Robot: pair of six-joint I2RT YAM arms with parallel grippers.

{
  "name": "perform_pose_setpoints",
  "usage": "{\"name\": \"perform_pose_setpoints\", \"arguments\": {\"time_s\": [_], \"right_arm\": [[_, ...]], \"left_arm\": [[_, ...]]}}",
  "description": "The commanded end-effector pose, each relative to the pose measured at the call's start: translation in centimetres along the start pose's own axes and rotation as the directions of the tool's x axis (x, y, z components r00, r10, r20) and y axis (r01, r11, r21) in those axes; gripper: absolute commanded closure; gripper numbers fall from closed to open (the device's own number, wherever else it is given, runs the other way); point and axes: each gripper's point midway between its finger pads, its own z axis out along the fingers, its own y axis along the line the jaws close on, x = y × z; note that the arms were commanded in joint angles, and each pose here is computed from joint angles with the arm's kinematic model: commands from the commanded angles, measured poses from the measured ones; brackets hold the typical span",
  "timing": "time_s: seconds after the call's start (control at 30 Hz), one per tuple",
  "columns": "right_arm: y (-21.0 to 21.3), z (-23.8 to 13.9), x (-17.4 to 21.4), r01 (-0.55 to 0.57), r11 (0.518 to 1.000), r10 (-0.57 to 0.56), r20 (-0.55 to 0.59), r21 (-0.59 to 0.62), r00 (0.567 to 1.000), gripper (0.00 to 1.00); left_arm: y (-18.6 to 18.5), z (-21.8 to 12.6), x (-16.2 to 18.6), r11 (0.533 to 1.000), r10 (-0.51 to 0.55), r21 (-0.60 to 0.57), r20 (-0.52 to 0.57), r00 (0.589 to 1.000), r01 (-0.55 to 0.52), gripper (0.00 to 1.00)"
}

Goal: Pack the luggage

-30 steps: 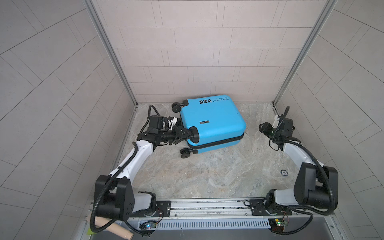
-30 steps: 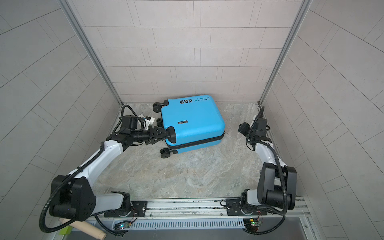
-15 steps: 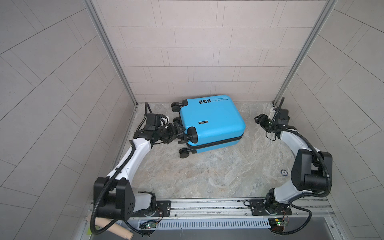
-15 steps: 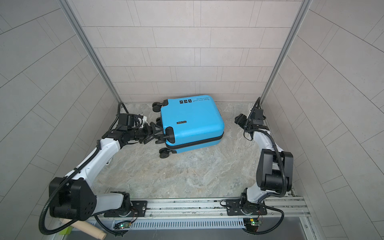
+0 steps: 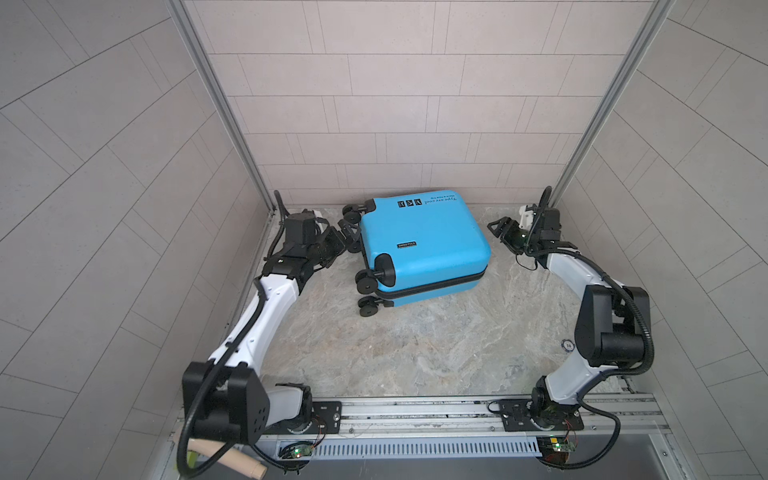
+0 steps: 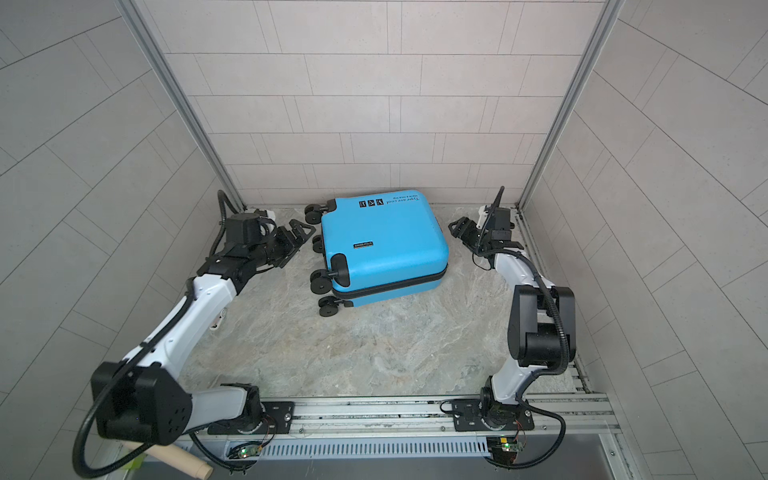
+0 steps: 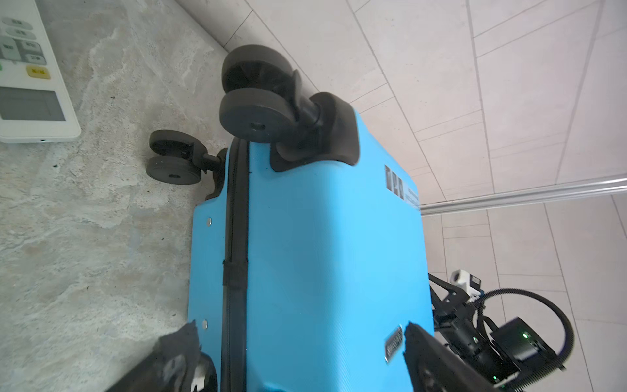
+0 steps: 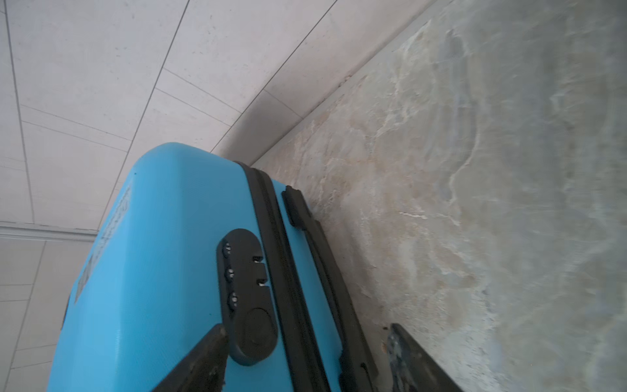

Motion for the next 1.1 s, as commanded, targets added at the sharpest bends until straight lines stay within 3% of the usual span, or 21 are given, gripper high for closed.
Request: {"name": "perform_pose_setpoints", "arguments": {"time_s": [0.0,0.03,0.07,0.1,0.4,0.9,1.07], "right_arm": [[2.3,0.8,0.4,-0.016,0.996,0.015,-0.010,-0.088,1.000,0.22],[2.5,0.9,0.7,-0.018,0.995,0.017,-0.017,-0.096,1.000,0.22],[2.6,1.0,1.2,-0.020,0.994,0.017,-0.026,-0.104,1.000,0.02],[2.8,1.1,1.6,-0.021,0.994,0.017,-0.034,-0.108,0.999,0.01],[3.7,-1.2,5.0,-0.030,0.989,0.023,-0.056,-0.143,0.998,0.01],[7.6,-6.7,17.0,0.072,0.985,-0.097,-0.160,-0.156,0.982,0.01],[7.5,-9.8,20.0,0.106,0.986,-0.127,-0.161,-0.130,0.979,0.02]], "left_arm": [[-2.1,2.1,-2.3,0.996,0.013,0.082,0.072,0.997,-0.019,0.00],[-2.6,2.8,-2.2,0.995,0.022,0.097,0.062,0.998,-0.028,0.01],[-3.5,3.5,-2.1,0.992,0.035,0.118,0.050,0.998,-0.041,0.01],[-3.9,4.5,-1.8,0.991,0.050,0.123,0.031,0.998,-0.053,0.01],[-7.0,9.2,0.3,0.973,0.134,0.197,-0.056,0.989,-0.120,0.01],[-10.8,15.4,2.6,0.948,0.225,0.271,-0.203,0.953,-0.166,0.03],[-11.8,18.6,2.4,0.944,0.206,0.296,-0.194,0.959,-0.143,0.02]]}}
